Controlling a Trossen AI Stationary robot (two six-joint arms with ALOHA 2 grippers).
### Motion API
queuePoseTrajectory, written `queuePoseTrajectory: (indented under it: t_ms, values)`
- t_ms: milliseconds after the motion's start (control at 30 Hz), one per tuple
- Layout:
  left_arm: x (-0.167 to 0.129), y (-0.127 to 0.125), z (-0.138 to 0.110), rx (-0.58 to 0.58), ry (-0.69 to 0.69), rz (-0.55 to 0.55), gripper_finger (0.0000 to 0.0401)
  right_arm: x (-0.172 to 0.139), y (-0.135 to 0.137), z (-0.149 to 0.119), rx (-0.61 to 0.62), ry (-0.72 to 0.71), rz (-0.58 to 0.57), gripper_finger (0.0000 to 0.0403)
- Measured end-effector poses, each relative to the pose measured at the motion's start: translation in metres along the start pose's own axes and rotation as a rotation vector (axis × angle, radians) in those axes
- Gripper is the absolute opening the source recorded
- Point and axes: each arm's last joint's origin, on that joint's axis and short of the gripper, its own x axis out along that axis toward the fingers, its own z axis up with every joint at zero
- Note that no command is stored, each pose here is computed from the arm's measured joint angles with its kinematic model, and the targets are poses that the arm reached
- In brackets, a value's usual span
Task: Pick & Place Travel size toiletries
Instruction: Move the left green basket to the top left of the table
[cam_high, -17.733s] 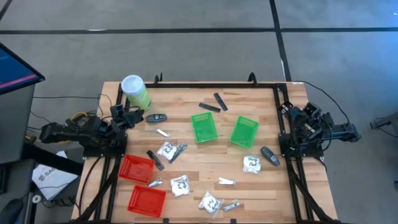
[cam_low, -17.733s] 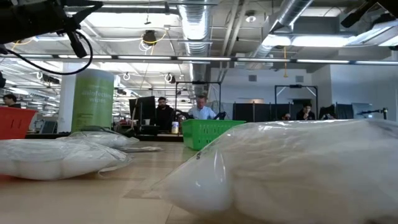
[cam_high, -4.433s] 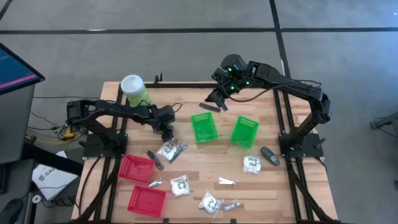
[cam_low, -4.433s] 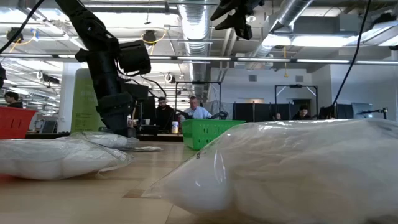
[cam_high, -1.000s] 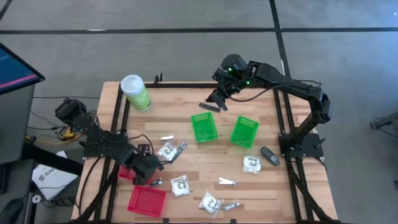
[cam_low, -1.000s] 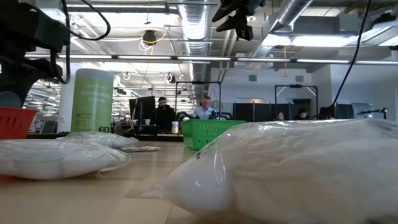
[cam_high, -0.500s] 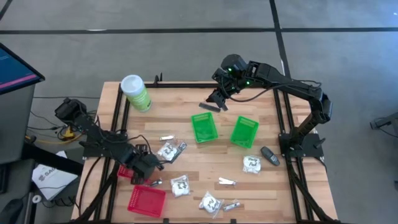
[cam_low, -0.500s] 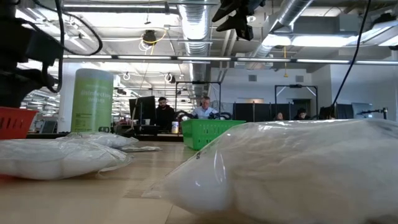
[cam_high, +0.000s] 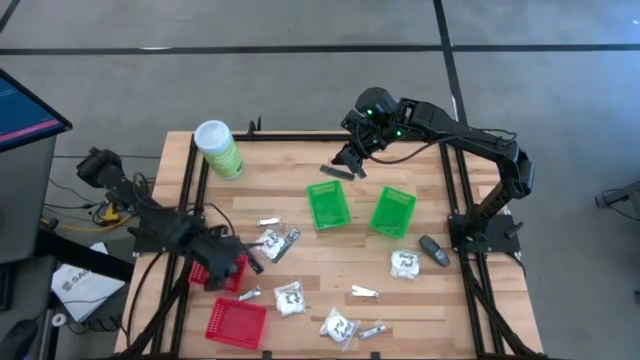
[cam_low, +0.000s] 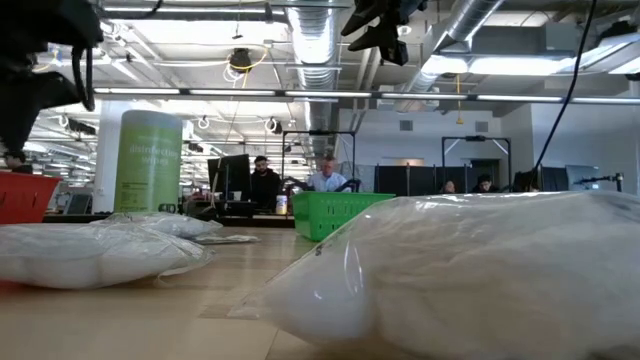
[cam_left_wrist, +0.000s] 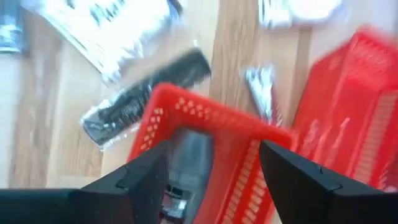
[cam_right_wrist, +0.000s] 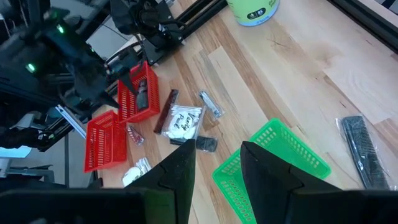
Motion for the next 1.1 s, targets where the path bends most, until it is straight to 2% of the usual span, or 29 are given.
queuePoseTrajectory:
  t_ms: [167,300,467,667,733,867,1100]
  values:
    - [-0.026,0.014,0.004,-0.151,-0.216,-0.023,0.0206,0.000,0.000,0.000,0.000,0.000,0.000,0.0120]
    - [-0.037,0.023,0.008,-0.228,-0.323,-0.042,0.0159,0.000,0.000,0.000,0.000,-0.001,0.000,0.0120]
    - [-0.037,0.026,0.017,-0.246,-0.364,-0.034,0.0091,0.000,0.000,-0.001,0.012,0.006,-0.002,0.0120]
    - [-0.024,0.027,0.045,-0.265,-0.461,-0.018,0.0011,0.000,-0.002,-0.006,0.051,0.059,-0.024,0.0104]
    - [-0.019,0.029,0.055,-0.279,-0.488,-0.008,0.0005,-0.001,-0.004,-0.010,0.065,0.092,-0.043,0.0082]
    - [-0.006,0.042,0.075,-0.321,-0.509,0.026,0.0001,0.005,-0.002,-0.018,0.060,0.151,-0.114,0.0014]
    - [0.011,0.065,0.110,-0.381,-0.536,-0.013,0.0000,0.008,0.008,-0.025,0.032,0.188,-0.142,0.0002]
